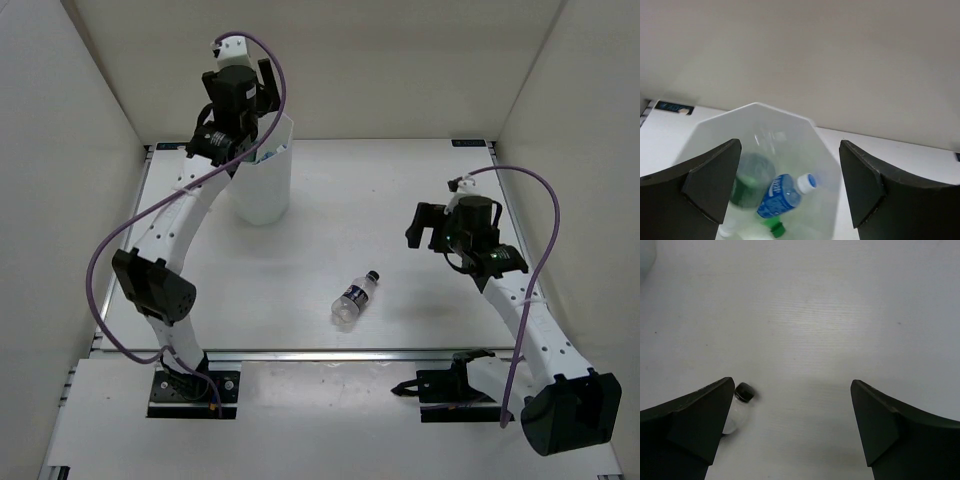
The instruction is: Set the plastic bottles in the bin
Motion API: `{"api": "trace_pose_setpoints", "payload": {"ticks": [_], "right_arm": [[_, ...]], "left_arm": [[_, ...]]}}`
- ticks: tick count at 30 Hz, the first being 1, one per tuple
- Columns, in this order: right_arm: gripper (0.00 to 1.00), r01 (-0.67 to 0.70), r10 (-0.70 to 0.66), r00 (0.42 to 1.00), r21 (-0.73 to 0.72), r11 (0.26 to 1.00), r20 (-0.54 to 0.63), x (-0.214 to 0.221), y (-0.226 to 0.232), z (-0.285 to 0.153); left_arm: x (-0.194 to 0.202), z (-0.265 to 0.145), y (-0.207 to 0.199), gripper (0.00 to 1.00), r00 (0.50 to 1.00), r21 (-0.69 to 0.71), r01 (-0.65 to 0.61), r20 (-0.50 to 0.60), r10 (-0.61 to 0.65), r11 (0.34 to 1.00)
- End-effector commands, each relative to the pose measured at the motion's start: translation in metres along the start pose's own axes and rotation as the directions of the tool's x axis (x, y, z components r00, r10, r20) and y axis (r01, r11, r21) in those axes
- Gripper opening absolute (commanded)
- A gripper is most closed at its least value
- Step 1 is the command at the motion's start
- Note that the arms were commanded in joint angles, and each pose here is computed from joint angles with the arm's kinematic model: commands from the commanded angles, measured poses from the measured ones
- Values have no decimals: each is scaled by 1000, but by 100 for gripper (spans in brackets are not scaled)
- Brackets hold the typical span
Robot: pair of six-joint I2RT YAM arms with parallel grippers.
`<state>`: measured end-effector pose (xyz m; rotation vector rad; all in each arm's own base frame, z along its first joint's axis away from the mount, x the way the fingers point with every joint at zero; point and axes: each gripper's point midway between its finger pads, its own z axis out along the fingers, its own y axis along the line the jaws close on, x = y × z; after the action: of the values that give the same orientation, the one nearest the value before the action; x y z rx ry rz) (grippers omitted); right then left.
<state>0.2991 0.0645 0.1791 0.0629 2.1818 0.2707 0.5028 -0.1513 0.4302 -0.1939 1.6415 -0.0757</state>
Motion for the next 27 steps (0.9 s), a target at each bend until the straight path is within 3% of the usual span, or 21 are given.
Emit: {"api": "trace_pose_setpoints", "payload": {"ticks": [1,4,10,15,17,18,19,20,21,23,27], "right_arm": [[100,33,-26,987,-44,998,158,-53,22,-3],[99,3,13,986,-97,995,163,-61,28,-1],[99,56,-49,993,-66,996,110,-54,38,4],[99,51,-53,998,-116,992,-21,-30,68,3],[99,61,-74,992,-121,991,-106,-4,83,7],[99,65,-83,988,-142,988,-129,5,95,4],[99,36,-58,984,-129,991,-170,16,99,6],[99,17,-47,976,-137,990,-215,32,109,6],[99,13,-54,966,-161,987,-255,47,118,6],[97,-60,9,949,-153,986,-316,67,124,7],[97,-83,39,916,-93,992,-400,109,128,7]], "left_arm": [[-7,16,46,91,999,-103,34,16,-32,994],[-6,19,49,99,999,-104,39,6,-38,994],[-31,-8,21,99,999,-35,11,39,-10,999],[-28,-58,9,98,999,70,20,-33,-18,997],[25,-81,16,99,987,70,-14,-158,25,997],[23,-103,16,99,986,102,41,-162,-24,994],[48,-121,33,98,974,78,84,-216,-65,993],[96,-130,38,99,947,92,88,-318,-55,992],[99,-150,44,99,933,125,170,-341,-118,977],[165,-177,73,99,869,56,212,-468,-162,976],[227,-232,112,99,799,-30,179,-578,-163,983]]}}
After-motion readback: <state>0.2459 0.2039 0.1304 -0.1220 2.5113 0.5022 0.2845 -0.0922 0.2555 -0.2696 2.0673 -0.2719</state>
